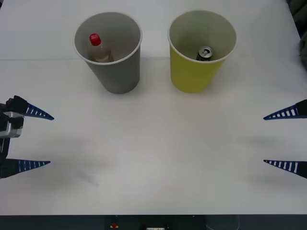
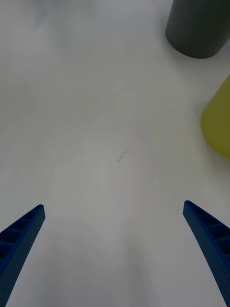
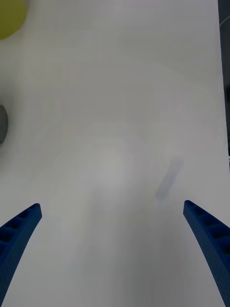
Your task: Put the can into the green bin and the plastic bottle into the gray bin
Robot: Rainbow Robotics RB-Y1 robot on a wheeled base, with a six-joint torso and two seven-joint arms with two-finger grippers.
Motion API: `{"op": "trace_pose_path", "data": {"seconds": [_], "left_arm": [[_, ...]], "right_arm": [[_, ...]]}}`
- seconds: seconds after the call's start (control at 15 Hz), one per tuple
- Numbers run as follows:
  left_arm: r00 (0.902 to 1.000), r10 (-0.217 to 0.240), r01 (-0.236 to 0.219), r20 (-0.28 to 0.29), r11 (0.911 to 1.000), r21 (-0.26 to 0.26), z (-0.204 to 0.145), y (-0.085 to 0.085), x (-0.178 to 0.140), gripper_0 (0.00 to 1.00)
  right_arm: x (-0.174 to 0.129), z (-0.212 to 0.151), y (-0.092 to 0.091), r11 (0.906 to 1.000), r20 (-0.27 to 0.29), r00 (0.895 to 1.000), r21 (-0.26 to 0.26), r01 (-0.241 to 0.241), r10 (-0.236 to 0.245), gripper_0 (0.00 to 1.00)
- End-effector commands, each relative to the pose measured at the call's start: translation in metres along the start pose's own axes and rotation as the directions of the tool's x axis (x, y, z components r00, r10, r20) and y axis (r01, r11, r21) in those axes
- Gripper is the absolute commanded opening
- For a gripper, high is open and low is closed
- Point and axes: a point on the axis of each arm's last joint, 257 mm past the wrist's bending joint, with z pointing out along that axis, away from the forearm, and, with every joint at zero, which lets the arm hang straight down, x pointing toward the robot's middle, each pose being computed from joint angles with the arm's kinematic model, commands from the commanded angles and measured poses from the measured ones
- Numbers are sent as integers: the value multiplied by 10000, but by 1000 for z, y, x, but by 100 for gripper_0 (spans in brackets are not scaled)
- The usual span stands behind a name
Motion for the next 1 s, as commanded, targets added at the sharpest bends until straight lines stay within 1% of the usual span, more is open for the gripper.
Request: {"op": "trace_pose_path", "data": {"seconds": [0.07,0.27,0.53,0.67,1.0], "left_arm": [[9999,-145,145,46,9999,17,-4,3,7,100],[9992,-398,397,103,9992,26,-5,3,9,100],[9988,-470,470,149,9989,-3,-5,4,11,100],[9978,-581,578,309,9983,98,-3,0,8,100],[9944,-777,775,720,9970,45,3,-2,2,100]], "right_arm": [[0,0,0,10000,0,10000,0,0,0,100],[0,0,0,10000,0,10000,0,0,0,100],[0,0,0,10000,0,10000,0,0,0,100],[0,0,0,10000,0,10000,0,0,0,100],[0,0,0,10000,0,10000,0,0,0,100]]}}
